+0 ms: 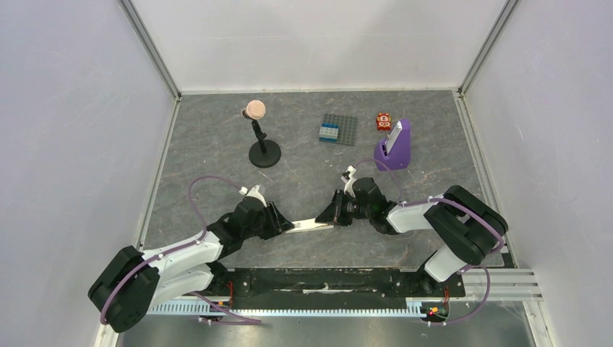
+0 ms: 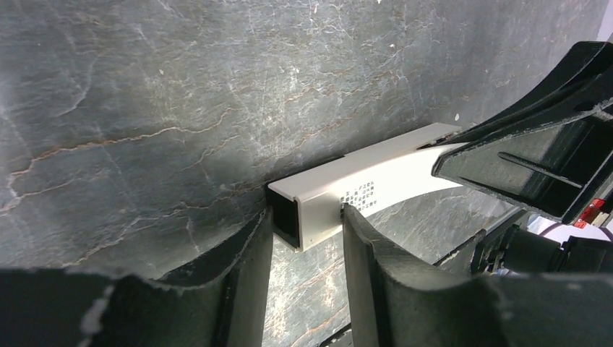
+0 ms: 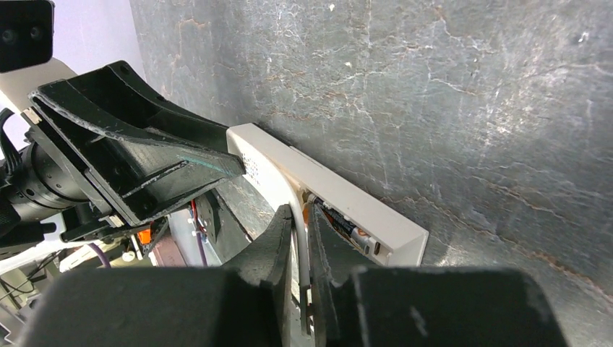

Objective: Load the batteries into the remote control
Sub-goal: Load the battery cover into the remote control.

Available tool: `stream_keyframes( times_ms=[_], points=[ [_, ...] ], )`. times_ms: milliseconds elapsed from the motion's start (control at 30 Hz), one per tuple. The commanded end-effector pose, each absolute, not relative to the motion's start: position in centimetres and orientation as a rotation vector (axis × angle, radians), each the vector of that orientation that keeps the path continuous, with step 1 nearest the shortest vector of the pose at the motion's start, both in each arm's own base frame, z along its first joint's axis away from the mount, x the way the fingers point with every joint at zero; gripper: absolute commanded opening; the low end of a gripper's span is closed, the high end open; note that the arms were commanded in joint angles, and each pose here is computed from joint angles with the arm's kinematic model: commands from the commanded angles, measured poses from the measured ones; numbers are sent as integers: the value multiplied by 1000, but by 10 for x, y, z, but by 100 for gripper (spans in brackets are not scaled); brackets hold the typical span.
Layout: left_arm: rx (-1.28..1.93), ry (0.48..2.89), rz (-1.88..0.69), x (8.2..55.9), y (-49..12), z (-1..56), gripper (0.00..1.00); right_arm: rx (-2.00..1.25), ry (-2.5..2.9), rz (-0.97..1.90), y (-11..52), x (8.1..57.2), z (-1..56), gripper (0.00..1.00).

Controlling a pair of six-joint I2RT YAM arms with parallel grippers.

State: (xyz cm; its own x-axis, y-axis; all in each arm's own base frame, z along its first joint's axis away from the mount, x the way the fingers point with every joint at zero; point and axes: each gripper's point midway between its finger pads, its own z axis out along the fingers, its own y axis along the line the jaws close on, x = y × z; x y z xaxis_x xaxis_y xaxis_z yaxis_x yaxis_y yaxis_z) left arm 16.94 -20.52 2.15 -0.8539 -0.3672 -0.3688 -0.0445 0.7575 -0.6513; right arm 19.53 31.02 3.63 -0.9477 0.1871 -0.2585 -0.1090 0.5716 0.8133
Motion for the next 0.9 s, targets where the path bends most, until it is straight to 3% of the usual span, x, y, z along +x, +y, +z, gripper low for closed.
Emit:
stream_keyframes(
  times_ms=[0,267,567,867],
  points=[
    [-319,2668,-652,139,-171,-25,42,72,2605,1049,281,192,-4,14],
    [-310,2723,-563,128,-157,-33,27,28,2567,990,277,201,9,25],
    [-319,2788,-487,125,-153,-42,25,6,2556,990,275,199,17,44],
    [-350,2816,-437,123,-150,-47,20,-1,2532,1052,280,197,33,48]
  ],
)
